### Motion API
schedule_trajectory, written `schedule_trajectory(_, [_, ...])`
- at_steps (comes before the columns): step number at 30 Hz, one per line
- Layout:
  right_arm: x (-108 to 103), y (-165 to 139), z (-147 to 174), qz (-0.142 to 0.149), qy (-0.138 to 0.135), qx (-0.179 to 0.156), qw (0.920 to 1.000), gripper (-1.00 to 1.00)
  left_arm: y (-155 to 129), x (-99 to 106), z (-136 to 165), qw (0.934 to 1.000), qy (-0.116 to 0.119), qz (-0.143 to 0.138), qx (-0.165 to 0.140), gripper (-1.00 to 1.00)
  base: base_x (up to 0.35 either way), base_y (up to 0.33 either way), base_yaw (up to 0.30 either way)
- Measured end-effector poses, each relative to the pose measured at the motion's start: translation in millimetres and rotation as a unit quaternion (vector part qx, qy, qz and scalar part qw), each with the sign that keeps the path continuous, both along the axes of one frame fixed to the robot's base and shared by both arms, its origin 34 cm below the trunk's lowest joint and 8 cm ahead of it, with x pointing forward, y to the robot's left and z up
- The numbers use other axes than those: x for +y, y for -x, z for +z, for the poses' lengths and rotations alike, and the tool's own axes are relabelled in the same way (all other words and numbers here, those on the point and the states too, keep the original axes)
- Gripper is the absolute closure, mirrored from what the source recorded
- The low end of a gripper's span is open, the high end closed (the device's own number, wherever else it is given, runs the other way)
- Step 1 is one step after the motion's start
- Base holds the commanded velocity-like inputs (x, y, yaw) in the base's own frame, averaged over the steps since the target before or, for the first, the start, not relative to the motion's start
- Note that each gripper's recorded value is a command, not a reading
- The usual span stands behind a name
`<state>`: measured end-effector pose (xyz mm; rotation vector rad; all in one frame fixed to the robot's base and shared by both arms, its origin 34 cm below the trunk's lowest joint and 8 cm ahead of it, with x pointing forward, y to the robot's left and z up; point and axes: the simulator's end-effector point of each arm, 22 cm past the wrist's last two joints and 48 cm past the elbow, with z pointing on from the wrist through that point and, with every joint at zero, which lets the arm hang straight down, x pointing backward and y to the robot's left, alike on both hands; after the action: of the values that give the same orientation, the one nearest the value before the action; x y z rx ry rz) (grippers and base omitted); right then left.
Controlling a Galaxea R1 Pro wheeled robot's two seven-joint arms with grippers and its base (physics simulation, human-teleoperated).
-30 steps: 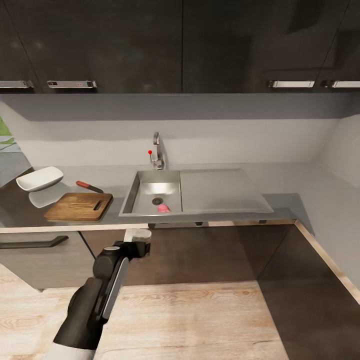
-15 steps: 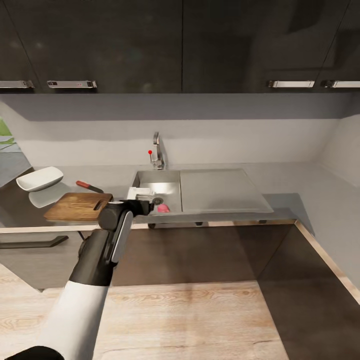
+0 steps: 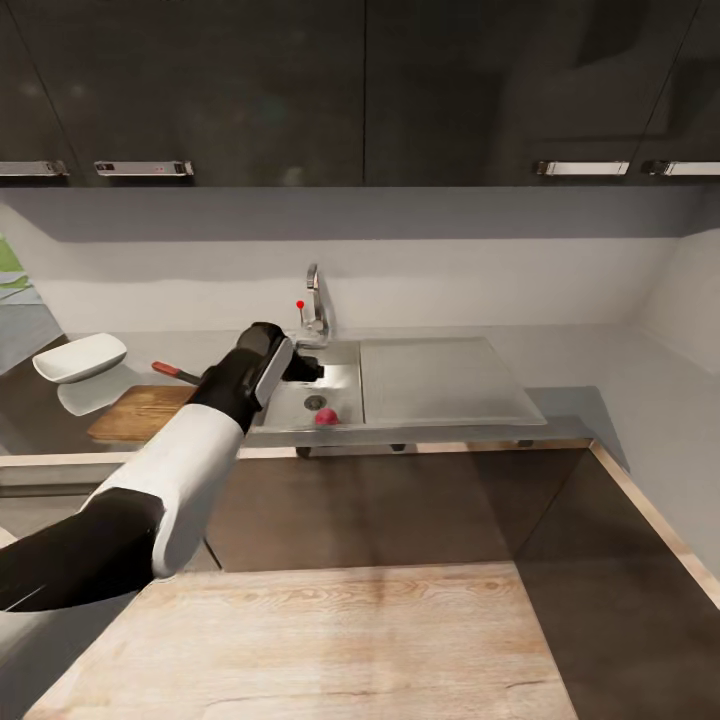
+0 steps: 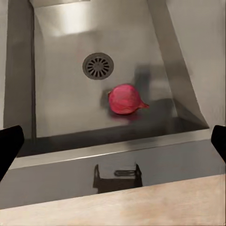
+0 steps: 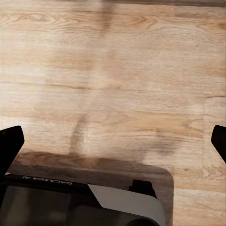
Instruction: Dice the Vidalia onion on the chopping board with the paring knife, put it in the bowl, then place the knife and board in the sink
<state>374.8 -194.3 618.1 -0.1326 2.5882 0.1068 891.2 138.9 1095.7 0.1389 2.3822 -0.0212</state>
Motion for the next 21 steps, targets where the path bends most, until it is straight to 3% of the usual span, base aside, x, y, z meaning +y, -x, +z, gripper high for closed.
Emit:
schedule_trajectory(4, [0,0,0,0.0,0.0,0.0,1.0,-1.0,-9,-3,0,0.9998,0.016,0.004,-0.009,-1.0,0.0,0.0,0.0])
schedule_trajectory(16, [0,0,0,0.0,-0.001,0.0,1.0,-1.0,-15,4,7,0.9996,0.018,0.009,-0.022,-1.0,0.004,0.0,0.0])
schedule_trajectory(21, [0,0,0,0.0,-0.001,0.001,1.0,-1.0,-15,12,5,0.9996,0.015,0.013,-0.021,-1.0,0.174,0.0,0.0])
